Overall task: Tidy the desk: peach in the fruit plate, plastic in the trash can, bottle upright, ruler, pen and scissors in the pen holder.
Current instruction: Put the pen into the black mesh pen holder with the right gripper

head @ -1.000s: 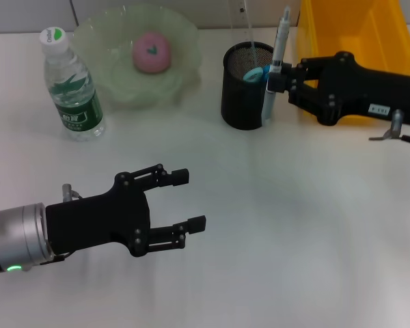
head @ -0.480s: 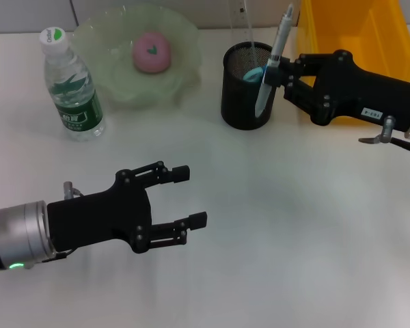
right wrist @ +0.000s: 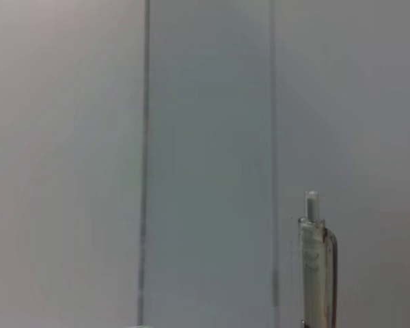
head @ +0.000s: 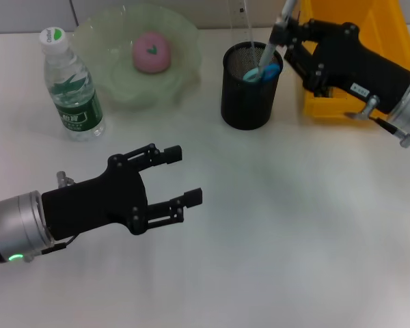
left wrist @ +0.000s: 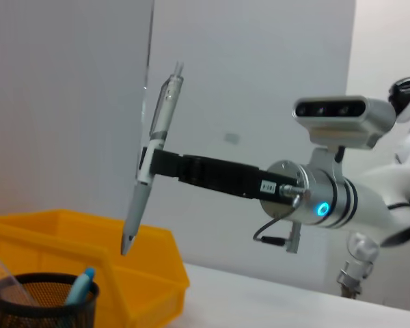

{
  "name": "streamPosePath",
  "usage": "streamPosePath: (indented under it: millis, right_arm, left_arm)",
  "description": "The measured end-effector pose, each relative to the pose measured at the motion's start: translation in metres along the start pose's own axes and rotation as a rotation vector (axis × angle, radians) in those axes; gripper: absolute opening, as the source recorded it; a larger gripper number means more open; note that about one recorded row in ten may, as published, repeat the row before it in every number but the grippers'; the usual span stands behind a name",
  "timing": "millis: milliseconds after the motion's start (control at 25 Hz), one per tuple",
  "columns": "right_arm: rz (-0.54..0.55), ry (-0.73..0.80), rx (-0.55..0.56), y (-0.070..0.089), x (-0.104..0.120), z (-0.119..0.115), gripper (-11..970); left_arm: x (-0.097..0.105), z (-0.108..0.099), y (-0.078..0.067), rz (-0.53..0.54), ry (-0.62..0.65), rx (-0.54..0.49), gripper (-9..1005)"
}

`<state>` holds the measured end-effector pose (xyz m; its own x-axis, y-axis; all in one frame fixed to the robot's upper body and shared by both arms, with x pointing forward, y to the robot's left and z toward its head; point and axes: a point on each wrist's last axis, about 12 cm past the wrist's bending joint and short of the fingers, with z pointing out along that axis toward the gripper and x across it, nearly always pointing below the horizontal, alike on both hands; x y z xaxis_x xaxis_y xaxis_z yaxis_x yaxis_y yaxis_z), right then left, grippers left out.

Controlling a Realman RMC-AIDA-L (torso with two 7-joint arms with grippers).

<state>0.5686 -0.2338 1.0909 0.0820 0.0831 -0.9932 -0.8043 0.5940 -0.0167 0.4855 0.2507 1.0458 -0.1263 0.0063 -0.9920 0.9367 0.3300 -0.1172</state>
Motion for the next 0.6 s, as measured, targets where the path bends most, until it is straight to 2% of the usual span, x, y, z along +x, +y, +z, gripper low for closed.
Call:
streamPosePath:
  millis: [40, 600]
  right_arm:
    - [-0.007, -0.01, 0.032, -0.002, 0.001, 0.002, 128]
    - [0.022, 0.044, 0.144, -0.016, 0.004, 0.029, 128]
  left_arm:
    - [0.0, 0.0, 0.0, -0.005, -0.004, -0.003, 783]
    - [-0.004, 0.003, 0.003, -0.034, -0.023, -0.012, 783]
